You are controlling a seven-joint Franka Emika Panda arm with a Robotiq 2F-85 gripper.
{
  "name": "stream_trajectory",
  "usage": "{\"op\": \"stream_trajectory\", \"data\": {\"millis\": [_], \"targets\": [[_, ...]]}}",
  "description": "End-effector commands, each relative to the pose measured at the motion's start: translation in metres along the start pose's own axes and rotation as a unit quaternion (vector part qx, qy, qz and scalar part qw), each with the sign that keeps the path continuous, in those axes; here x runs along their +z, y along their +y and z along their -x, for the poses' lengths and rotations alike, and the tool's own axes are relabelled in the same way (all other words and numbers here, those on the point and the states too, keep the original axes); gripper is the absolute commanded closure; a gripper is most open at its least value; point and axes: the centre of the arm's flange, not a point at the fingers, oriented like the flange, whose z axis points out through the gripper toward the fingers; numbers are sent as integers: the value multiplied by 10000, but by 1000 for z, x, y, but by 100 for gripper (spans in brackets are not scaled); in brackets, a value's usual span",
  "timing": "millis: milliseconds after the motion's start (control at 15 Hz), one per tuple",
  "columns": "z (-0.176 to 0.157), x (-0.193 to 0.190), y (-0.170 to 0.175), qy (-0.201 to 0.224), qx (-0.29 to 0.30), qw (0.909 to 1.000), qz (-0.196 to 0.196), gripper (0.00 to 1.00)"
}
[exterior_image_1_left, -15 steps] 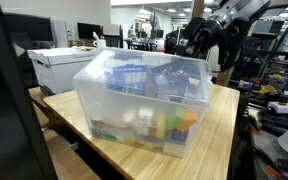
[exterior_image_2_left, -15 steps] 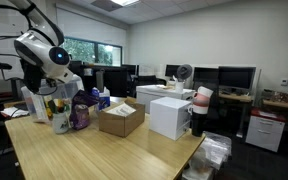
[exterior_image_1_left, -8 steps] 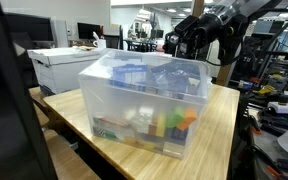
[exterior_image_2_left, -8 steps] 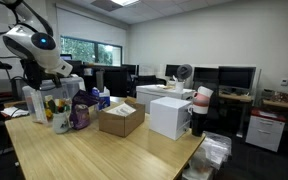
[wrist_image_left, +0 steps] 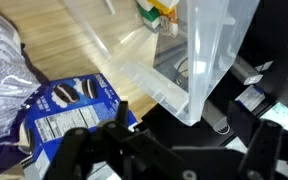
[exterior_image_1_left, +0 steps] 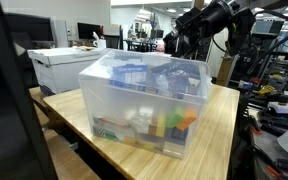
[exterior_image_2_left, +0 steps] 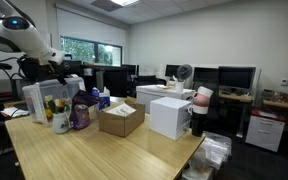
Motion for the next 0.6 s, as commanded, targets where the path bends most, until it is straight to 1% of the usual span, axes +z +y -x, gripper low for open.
{"op": "stream_trajectory", "data": {"millis": [0,133,333,533], "targets": [[19,-29,-11,397,-473,9974,382,0],[26,-42,-13,441,-736,9957,355,0],[37,-57,-14,425,-1115,9928,104,0],[48,-71,-12,395,-1673,9851,-44,0]]}}
